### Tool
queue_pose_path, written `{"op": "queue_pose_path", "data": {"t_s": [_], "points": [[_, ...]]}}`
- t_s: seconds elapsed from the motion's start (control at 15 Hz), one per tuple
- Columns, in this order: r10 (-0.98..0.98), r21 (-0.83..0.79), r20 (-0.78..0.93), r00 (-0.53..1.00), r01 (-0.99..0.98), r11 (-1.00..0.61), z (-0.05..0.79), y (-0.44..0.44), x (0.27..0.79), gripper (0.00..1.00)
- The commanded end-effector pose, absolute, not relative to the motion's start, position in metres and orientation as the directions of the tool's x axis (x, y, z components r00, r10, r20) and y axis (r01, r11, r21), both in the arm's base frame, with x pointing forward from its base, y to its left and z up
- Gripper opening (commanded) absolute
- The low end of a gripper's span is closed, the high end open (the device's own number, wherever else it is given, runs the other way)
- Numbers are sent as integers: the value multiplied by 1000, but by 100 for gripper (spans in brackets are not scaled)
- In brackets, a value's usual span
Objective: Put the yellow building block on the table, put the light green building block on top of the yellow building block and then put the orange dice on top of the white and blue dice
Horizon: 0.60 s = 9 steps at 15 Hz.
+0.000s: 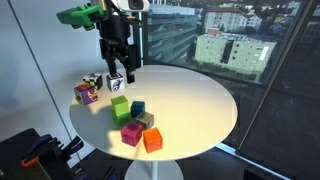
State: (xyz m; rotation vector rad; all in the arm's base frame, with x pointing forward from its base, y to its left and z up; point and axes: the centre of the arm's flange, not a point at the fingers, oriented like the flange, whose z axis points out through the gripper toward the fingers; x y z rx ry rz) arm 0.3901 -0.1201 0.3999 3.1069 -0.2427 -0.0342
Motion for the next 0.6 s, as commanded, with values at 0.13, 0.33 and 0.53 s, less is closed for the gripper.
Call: {"op": "queue_pose_path", "data": {"t_s": [0.13,0.33,0.53], "points": [[-264,47,-18,964,-263,-964,368,-103,416,100],[-290,61,-37,956,-287,-956,351,-92,420,100],[-310,68,-48,949,-307,-949,340,-83,424,100]]}}
